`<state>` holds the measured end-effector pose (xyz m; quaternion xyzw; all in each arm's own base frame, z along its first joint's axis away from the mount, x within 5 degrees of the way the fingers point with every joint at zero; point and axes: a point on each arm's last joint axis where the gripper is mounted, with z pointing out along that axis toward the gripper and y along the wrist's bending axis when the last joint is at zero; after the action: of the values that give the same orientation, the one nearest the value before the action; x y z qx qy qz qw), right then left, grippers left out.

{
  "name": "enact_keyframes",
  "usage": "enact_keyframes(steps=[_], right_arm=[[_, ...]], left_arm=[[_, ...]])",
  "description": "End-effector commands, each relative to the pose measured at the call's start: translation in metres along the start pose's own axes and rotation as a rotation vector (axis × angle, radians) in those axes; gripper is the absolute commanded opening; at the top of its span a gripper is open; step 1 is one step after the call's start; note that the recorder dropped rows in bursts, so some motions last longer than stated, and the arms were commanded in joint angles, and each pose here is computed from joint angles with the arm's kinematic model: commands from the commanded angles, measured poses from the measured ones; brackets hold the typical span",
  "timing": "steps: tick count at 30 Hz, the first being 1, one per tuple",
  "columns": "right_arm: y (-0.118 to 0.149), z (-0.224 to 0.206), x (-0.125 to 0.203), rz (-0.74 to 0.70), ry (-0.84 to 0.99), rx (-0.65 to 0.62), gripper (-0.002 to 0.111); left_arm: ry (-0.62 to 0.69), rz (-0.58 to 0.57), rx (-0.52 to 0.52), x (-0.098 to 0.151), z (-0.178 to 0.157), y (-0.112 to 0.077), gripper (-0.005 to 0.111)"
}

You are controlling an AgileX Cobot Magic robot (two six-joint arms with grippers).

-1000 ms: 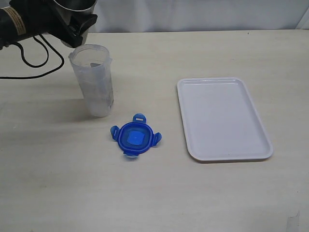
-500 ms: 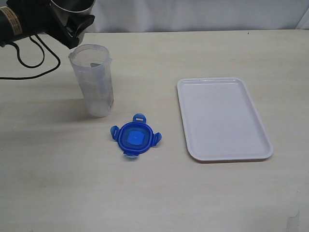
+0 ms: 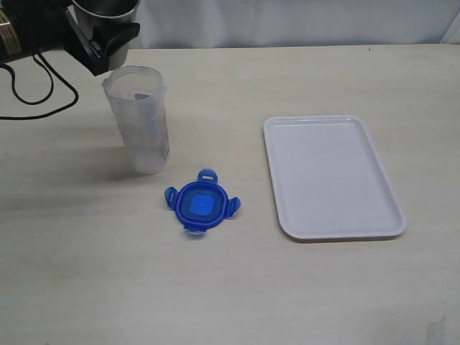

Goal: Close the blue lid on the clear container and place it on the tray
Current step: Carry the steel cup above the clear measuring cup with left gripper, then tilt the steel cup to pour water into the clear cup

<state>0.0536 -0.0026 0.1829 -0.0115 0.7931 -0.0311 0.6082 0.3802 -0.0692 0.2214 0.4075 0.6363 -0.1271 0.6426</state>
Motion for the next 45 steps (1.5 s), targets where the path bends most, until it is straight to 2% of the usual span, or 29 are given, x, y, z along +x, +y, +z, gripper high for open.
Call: enact_keyframes(steps=[1, 16, 25, 45], right_arm=[[0.0, 0.0, 0.001, -0.005, -0.003, 0.004, 0.004], [0.0, 0.0, 0.001, -0.005, -0.003, 0.004, 0.004], [0.0, 0.0, 0.001, -0.005, -0.003, 0.004, 0.004], [0.0, 0.0, 0.001, -0.005, -0.003, 0.004, 0.004]], left_arm=[[-0.094, 0.023, -0.005, -0.018, -0.001, 0.004, 0.0], [-0.061, 0.125, -0.021, -0.015, -0.001, 0.006, 0.0], [-0.054, 0.125, -0.047, -0.011, -0.009, 0.015, 0.0], [-0.036, 0.213, 0.03, -0.008, -0.009, 0.008, 0.0]])
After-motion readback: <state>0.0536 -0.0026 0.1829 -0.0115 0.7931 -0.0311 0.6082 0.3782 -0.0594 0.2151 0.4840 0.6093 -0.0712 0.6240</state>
